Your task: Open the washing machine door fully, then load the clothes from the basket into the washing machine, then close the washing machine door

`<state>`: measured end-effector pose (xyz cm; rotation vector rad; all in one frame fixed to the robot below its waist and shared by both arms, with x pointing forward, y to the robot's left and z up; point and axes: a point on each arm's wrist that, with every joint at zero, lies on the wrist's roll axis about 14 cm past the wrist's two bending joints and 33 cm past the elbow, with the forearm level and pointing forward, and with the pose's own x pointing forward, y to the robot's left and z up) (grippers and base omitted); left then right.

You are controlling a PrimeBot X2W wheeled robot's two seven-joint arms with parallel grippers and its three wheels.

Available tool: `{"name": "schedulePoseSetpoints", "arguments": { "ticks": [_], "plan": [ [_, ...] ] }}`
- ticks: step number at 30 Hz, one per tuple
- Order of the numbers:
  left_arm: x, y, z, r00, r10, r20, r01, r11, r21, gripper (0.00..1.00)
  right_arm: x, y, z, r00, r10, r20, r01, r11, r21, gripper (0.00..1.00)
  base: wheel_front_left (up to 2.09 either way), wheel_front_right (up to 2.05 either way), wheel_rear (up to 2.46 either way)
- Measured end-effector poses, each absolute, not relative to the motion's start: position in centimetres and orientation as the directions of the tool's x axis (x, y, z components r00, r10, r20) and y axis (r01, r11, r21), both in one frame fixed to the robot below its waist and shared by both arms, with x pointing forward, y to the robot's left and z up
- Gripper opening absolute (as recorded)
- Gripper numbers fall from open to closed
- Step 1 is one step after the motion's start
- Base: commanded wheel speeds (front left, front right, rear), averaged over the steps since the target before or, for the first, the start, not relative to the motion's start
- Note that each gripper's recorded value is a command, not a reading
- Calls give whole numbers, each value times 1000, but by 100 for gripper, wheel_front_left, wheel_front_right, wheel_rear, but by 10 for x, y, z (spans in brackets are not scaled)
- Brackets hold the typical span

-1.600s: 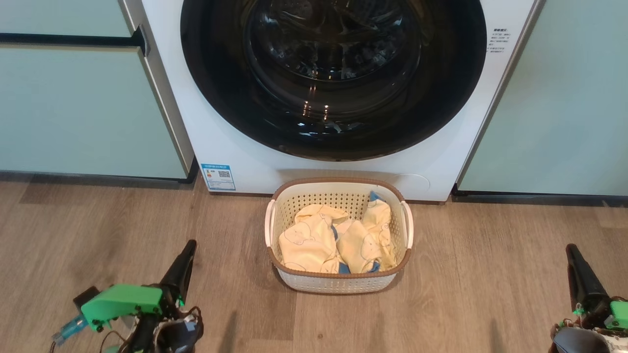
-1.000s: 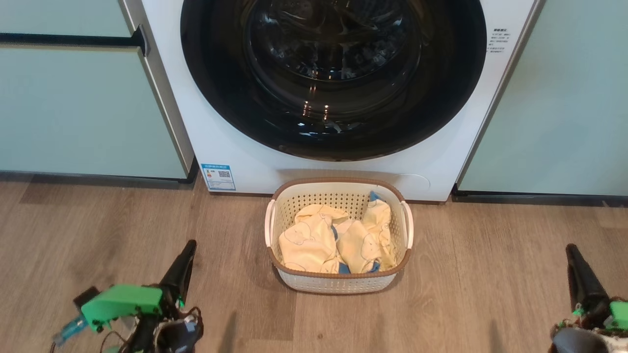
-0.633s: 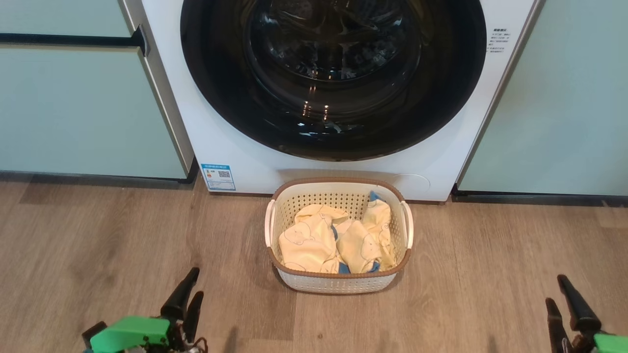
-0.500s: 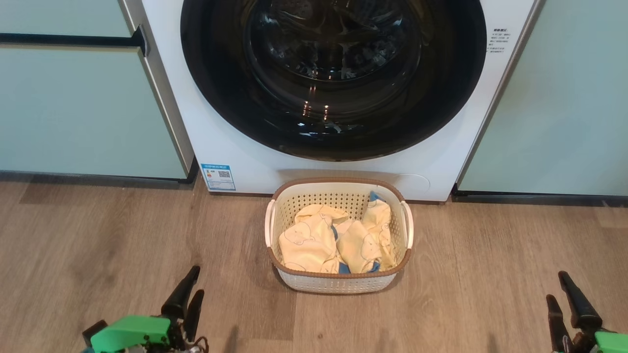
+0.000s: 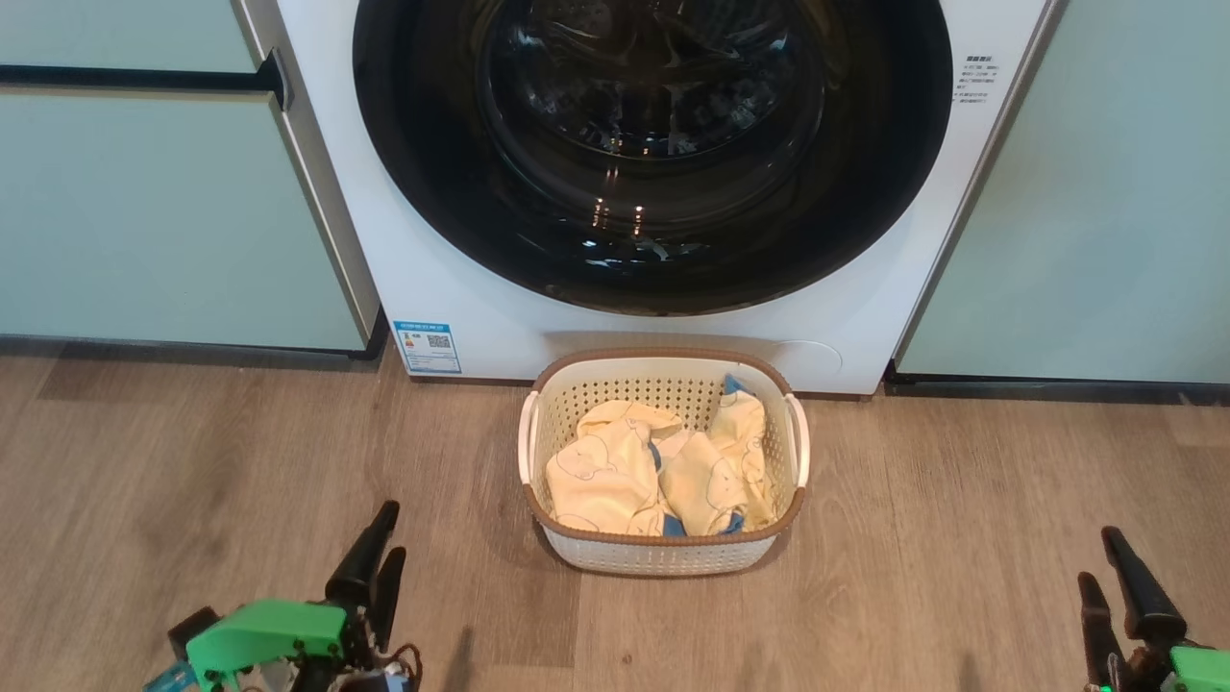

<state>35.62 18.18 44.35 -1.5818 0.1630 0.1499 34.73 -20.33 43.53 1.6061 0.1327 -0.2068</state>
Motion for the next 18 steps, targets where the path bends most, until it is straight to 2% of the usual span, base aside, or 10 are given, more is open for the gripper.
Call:
{"name": "schedulePoseSetpoints", "arguments": {
  "ticks": [6,10,18],
  "plan": [
    [357,181,444,980,-4,-198,-198,29,-980,100,348,-207,437,976,-56,-210,210,-10,978,100,0,0,0],
    [362,180,448,983,-9,-185,-183,99,-978,100,352,-210,441,978,-65,-199,203,48,978,100,0,0,0],
    [367,180,456,987,-9,-162,-153,273,-950,100,356,-213,445,980,-70,-189,200,220,955,100,0,0,0]
  ]
}}
